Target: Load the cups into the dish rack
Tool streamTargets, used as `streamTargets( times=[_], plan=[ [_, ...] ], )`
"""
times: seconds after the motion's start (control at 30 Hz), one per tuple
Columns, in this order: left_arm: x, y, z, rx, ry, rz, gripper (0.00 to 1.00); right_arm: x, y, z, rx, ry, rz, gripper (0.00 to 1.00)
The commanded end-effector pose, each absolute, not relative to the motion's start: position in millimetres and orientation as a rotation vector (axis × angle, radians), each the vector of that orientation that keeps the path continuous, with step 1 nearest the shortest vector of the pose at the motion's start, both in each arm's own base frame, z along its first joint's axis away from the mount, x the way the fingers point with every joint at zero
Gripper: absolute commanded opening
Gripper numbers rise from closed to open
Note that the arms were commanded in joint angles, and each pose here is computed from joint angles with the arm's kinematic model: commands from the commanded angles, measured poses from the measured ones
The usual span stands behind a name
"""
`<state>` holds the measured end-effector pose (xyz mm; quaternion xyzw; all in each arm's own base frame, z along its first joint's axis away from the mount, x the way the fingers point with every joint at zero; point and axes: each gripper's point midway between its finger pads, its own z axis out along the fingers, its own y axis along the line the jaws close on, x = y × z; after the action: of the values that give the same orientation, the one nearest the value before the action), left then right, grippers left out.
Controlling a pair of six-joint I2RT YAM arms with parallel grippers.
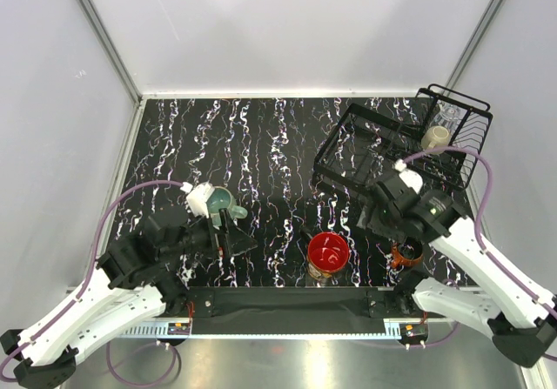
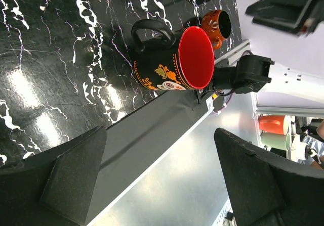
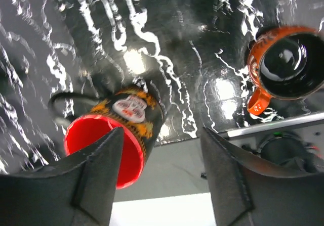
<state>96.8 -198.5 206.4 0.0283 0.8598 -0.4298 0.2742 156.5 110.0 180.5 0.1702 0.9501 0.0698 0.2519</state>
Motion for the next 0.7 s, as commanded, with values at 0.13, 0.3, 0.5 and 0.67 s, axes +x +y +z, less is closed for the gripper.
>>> streamTargets(
  times=[0.13,0.3,0.5,0.67],
  plan=[
    [98,-202,217,0.072,2.261,-1.199,0.94,155,80,142,0.897,2.371,0.165,0.67],
    [96,-197,217,0.068,2.25,-1.19,0.94,151,62,112,1.055,2.285,0.113,0.7],
    [93,-193,209,0.07,2.252,-1.187,0.94,152,42,103,1.151,2.161,0.06,0.72],
    [91,-188,203,0.077,2.25,-1.169,0.94,150,42,105,1.167,2.206,-0.041,0.74]
  ],
)
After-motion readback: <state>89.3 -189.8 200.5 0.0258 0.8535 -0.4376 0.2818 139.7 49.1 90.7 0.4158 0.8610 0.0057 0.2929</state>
